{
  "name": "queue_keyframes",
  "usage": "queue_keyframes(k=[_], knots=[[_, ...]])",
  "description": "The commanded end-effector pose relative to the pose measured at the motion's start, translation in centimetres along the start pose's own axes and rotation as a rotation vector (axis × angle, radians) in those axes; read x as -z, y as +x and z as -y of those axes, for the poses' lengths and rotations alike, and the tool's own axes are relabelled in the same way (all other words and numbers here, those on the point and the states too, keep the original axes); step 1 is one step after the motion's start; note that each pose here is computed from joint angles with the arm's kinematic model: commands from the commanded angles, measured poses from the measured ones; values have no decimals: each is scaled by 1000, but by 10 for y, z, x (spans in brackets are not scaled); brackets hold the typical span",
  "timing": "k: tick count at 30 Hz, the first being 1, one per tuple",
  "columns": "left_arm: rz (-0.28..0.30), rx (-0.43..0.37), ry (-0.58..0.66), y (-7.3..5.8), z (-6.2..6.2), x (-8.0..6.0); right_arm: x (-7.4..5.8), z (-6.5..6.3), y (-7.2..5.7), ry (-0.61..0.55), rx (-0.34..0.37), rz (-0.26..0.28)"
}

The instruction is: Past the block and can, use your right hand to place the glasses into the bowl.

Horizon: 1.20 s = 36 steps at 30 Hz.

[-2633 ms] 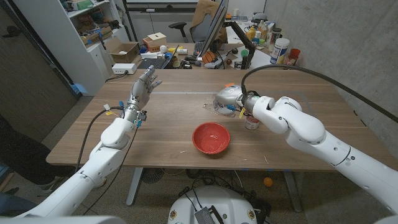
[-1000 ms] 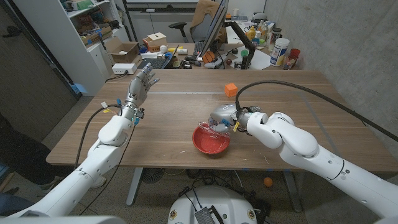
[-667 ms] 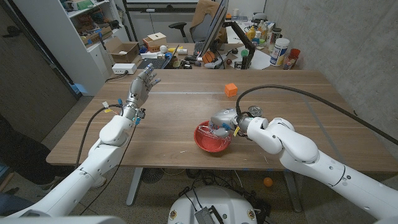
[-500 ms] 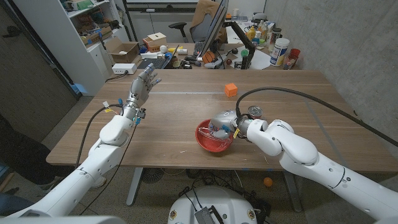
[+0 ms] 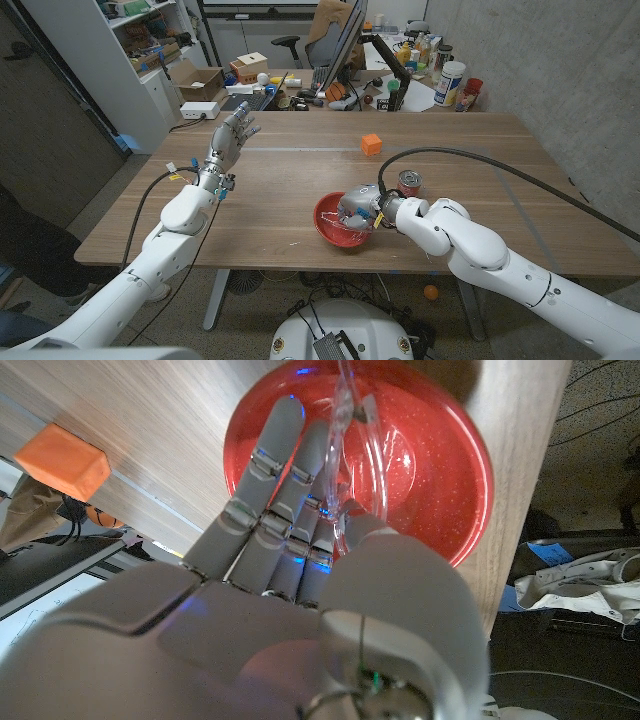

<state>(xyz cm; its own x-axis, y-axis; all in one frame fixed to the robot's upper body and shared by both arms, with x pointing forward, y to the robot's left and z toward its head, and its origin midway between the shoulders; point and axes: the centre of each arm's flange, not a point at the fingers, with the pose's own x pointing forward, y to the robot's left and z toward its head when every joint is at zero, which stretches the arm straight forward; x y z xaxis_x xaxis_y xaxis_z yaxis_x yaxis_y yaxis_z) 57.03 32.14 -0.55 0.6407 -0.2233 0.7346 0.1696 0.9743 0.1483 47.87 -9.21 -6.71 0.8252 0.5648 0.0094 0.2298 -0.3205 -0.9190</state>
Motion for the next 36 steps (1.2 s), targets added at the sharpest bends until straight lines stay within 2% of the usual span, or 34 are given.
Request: queue_keyframes(k=[1, 7, 15, 36], knots=[[1, 0, -3, -1, 2, 0, 1, -3, 3, -16, -33, -8], [0, -3, -2, -2, 2, 0, 2, -3, 4, -28, -62, -20], [-2, 0, -2, -2, 3, 1, 5, -1, 4, 10, -92, -14], [-7, 9, 1, 1, 7, 2, 13, 0, 4, 60, -94, 1]])
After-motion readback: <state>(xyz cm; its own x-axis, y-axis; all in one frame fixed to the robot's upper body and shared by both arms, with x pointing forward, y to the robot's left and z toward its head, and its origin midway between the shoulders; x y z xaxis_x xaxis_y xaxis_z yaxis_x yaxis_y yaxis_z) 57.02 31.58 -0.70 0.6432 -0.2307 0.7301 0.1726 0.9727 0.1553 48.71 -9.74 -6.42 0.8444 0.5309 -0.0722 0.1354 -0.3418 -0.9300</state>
